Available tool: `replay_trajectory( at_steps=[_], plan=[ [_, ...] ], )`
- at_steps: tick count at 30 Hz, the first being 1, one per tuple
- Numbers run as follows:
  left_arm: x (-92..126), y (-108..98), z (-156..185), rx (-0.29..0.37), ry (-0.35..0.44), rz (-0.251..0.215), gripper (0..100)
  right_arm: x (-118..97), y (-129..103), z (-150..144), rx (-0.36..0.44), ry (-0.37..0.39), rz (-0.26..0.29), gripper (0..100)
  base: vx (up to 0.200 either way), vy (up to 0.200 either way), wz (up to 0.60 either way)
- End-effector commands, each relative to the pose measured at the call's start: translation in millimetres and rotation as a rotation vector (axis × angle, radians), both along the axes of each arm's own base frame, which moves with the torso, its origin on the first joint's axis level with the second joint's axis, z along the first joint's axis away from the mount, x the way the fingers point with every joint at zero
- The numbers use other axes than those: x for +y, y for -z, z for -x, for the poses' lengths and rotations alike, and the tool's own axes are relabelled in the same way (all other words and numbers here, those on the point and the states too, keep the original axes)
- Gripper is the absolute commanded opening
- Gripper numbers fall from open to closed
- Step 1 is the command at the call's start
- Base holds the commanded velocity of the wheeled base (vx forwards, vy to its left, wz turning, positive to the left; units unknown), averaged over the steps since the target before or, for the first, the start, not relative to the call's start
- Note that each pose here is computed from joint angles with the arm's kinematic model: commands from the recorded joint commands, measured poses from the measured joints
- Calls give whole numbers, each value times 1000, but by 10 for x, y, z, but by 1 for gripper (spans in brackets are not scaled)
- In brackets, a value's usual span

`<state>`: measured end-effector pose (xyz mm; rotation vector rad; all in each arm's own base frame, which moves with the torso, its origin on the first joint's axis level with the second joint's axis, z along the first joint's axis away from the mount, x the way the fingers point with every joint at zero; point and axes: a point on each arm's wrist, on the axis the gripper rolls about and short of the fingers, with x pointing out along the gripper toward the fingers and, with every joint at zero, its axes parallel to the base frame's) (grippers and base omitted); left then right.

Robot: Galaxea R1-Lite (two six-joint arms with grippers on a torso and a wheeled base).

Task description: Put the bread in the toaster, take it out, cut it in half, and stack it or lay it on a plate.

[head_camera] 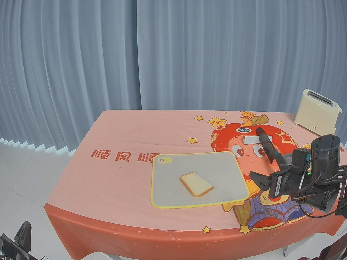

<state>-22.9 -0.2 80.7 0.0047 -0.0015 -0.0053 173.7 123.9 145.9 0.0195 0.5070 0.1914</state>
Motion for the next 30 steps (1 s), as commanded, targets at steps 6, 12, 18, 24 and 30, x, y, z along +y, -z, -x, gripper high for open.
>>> replay_trajectory(
  at_steps=[6, 12, 18, 24, 30],
  plan=[
    [0, 53, -1, 1, -1, -1, 0, 35, 17, 37, 3, -18, 7, 100, 0, 33, 0],
    [0, 53, -1, 1, -1, -1, 0, 72, 54, 84, 13, -44, 19, 100, 0, 0, 0],
    [0, 53, -1, 1, -1, -1, 0, 115, 111, 141, 31, -78, 35, 100, 0, 0, 0],
    [0, 53, -1, 1, -1, -1, 0, 141, 160, 180, 47, -100, 51, 100, 0, 0, 0],
    [0, 53, -1, 1, -1, -1, 0, 176, 252, 235, 76, -132, 82, 100, 0, 0, 0]
  ],
)
